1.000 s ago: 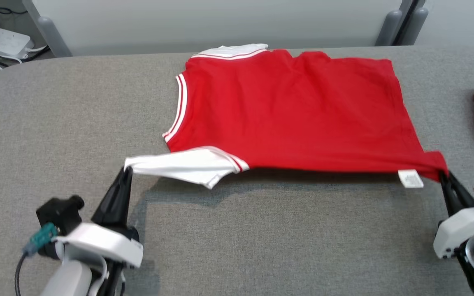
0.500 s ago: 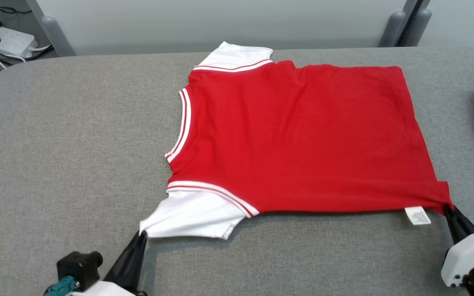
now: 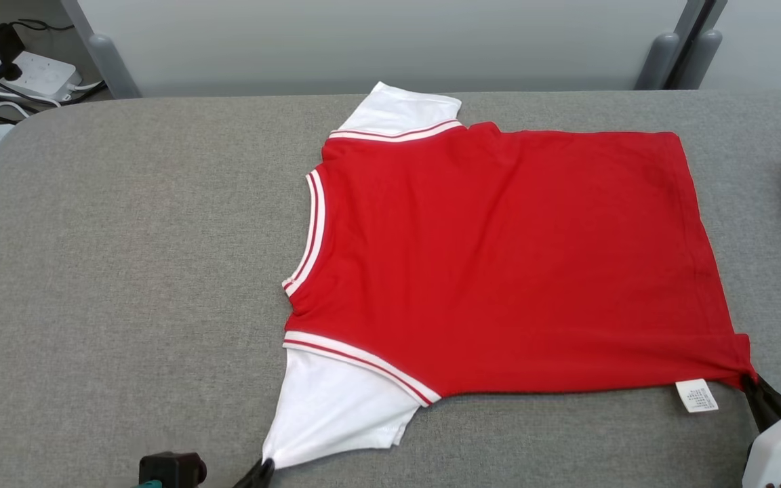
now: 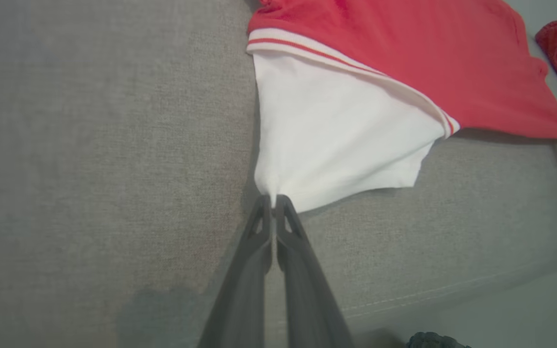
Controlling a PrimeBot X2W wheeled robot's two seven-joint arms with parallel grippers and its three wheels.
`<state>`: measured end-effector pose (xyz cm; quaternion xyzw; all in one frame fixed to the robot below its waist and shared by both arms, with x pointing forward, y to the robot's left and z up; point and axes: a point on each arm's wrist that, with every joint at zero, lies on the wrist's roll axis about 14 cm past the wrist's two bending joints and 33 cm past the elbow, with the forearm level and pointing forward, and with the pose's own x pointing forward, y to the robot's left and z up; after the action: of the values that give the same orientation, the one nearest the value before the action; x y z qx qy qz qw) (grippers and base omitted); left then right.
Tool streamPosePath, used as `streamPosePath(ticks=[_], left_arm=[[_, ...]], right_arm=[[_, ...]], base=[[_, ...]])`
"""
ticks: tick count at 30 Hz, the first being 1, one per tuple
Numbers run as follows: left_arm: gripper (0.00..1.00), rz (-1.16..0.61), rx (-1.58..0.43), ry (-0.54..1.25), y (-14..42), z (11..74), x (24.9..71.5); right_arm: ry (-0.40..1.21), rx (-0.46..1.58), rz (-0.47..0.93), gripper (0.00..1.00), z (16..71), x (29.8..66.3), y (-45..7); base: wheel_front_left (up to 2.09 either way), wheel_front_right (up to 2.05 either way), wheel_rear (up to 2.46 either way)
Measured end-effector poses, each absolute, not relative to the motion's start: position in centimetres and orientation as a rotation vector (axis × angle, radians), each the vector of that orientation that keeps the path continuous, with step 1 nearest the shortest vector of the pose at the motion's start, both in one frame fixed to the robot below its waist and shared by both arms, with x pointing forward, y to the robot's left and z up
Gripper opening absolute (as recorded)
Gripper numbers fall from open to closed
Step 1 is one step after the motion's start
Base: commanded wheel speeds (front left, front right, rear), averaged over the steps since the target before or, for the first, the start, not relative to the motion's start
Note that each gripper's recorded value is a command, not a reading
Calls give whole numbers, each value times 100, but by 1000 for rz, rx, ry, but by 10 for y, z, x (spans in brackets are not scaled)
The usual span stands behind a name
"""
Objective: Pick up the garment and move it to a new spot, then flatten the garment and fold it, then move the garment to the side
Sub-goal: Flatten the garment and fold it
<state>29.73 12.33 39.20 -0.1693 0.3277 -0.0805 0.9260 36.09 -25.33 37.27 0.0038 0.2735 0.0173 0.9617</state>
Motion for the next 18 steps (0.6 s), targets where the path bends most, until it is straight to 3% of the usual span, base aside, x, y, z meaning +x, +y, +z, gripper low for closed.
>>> streamPosePath(ticks=[14,16,17,18], left_arm=[[0,-144,-326,788,121,353,276],[0,-138,-329,780,120,351,279],[0,-139,-331,777,119,349,280],[0,-139,-331,775,118,348,282]], right_arm=[[618,17,30,2,358,344,-253],[621,19,31,42,357,343,-252],[623,25,29,55,356,343,-252],[620,30,27,92,356,343,-253]], base=[[0,0,0],[0,0,0],[0,0,0],[0,0,0]])
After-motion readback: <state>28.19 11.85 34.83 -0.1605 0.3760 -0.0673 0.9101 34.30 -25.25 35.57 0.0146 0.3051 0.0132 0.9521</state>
